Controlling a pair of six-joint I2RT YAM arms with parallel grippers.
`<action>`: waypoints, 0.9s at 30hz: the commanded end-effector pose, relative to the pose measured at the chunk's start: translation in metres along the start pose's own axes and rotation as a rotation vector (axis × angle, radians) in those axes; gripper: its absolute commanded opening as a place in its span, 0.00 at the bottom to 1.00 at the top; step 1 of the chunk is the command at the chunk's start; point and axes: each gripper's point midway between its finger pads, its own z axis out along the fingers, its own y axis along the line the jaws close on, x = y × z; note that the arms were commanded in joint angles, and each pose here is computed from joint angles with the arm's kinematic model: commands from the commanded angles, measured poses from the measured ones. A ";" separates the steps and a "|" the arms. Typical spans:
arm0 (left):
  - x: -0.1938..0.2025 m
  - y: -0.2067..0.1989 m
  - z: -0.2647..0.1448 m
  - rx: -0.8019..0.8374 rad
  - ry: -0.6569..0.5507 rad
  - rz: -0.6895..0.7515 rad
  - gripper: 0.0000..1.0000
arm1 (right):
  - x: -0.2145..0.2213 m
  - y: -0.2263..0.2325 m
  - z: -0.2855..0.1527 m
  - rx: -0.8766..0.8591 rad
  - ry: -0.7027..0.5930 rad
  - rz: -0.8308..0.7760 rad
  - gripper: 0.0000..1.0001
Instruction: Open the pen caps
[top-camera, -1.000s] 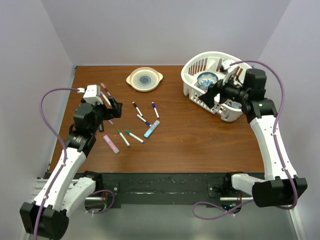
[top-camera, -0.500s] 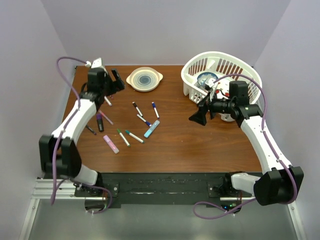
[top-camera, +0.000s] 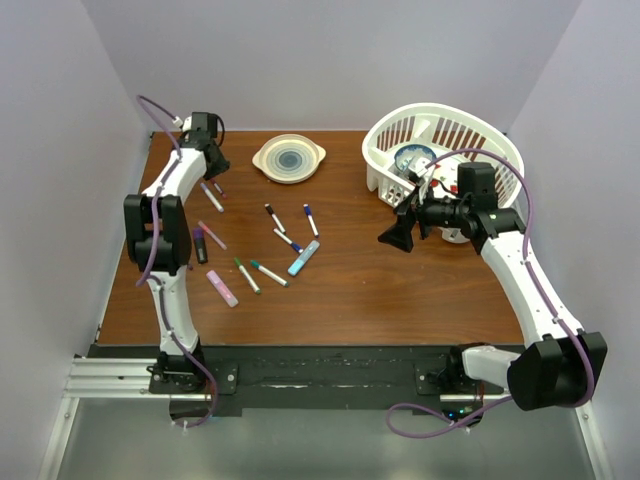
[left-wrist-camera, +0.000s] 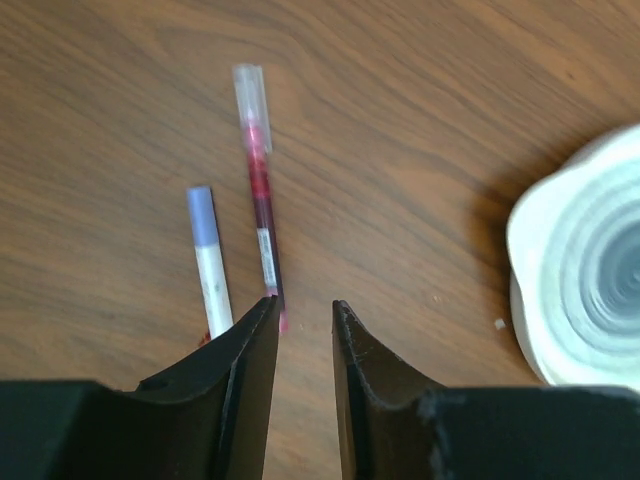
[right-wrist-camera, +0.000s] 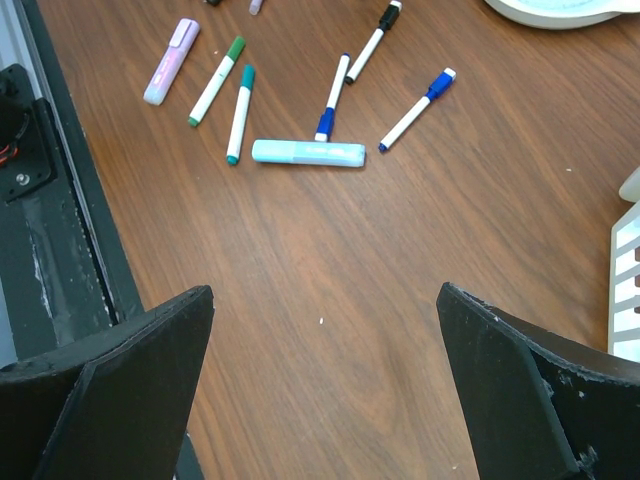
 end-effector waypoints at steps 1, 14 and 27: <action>-0.014 0.006 0.018 -0.051 -0.008 -0.021 0.33 | 0.001 -0.001 0.002 -0.005 0.007 -0.018 0.99; -0.005 0.016 0.049 -0.098 0.030 0.000 0.35 | 0.008 -0.008 0.005 0.013 0.033 -0.008 0.99; 0.015 0.026 0.066 -0.120 0.069 0.005 0.38 | 0.009 -0.011 0.005 0.023 0.039 -0.010 0.99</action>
